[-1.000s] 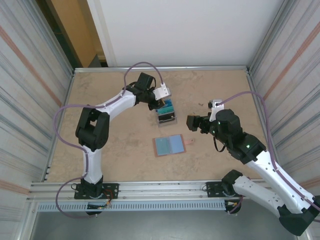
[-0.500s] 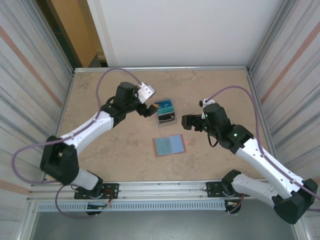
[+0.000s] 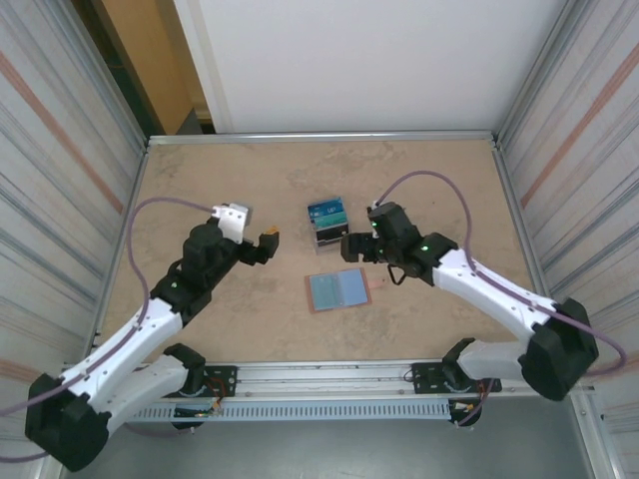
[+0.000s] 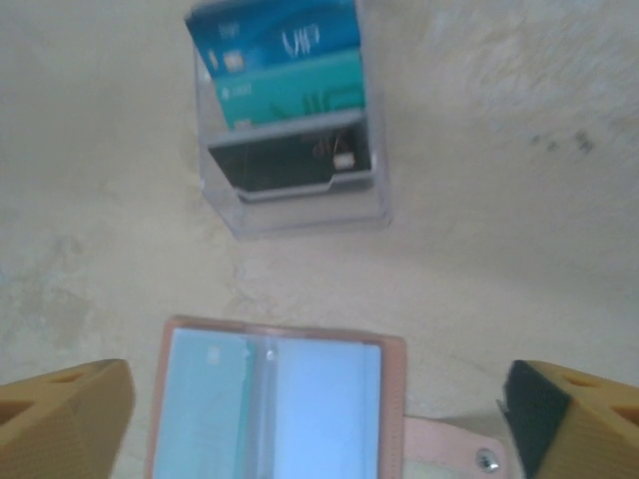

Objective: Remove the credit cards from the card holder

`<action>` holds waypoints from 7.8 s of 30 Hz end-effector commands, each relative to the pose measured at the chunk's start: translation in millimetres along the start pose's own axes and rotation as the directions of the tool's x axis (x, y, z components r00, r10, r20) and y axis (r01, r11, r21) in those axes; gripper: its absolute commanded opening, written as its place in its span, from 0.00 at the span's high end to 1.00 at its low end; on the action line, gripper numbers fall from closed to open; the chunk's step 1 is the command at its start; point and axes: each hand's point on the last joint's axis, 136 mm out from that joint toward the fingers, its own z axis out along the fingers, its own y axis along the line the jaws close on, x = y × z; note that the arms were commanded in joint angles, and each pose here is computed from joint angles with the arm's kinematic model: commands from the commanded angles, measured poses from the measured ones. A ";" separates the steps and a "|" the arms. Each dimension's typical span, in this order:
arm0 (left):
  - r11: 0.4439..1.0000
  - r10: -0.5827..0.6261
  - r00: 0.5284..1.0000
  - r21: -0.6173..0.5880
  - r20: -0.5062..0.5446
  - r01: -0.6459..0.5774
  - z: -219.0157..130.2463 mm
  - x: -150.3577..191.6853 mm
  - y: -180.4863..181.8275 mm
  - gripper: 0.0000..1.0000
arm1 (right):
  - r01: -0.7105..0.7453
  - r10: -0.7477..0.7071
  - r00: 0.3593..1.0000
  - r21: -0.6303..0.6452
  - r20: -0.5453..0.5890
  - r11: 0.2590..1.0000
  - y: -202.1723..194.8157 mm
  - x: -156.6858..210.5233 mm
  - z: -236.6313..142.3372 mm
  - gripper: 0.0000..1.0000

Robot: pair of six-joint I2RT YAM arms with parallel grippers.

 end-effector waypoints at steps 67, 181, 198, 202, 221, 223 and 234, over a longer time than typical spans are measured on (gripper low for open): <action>0.965 -0.221 0.975 -0.144 0.012 0.220 -26.4 29.6 33.0 0.01 | 0.128 -0.160 0.905 -0.107 -0.394 0.986 76.8 107.7 78.6 0.75; 0.958 0.283 0.855 0.086 -0.435 -0.273 72.5 179.9 -101.5 0.01 | -0.321 0.224 0.844 -0.125 -0.487 0.939 15.3 101.6 96.9 0.85; 0.956 0.290 0.843 0.087 -0.452 -0.282 68.9 183.2 -100.9 0.01 | -0.401 0.243 0.813 -0.206 -0.529 0.893 27.0 108.3 98.6 0.86; 0.954 0.296 0.839 0.095 -0.456 -0.285 67.3 184.4 -103.3 0.01 | -0.429 0.247 0.808 -0.247 -0.535 0.869 33.0 106.4 97.7 0.87; 0.952 0.302 0.835 0.105 -0.461 -0.286 64.4 184.8 -107.8 0.01 | -0.484 0.244 0.809 -0.370 -0.534 0.793 52.0 94.9 92.8 0.85; 0.952 0.302 0.835 0.106 -0.460 -0.286 64.3 184.8 -108.3 0.01 | -0.489 0.248 0.806 -0.368 -0.537 0.791 51.8 95.8 93.8 0.86; 0.948 0.306 0.830 0.072 -0.467 -0.310 60.0 182.5 -99.7 0.01 | -0.491 0.273 0.805 -0.334 -0.527 0.804 38.3 98.2 93.2 0.99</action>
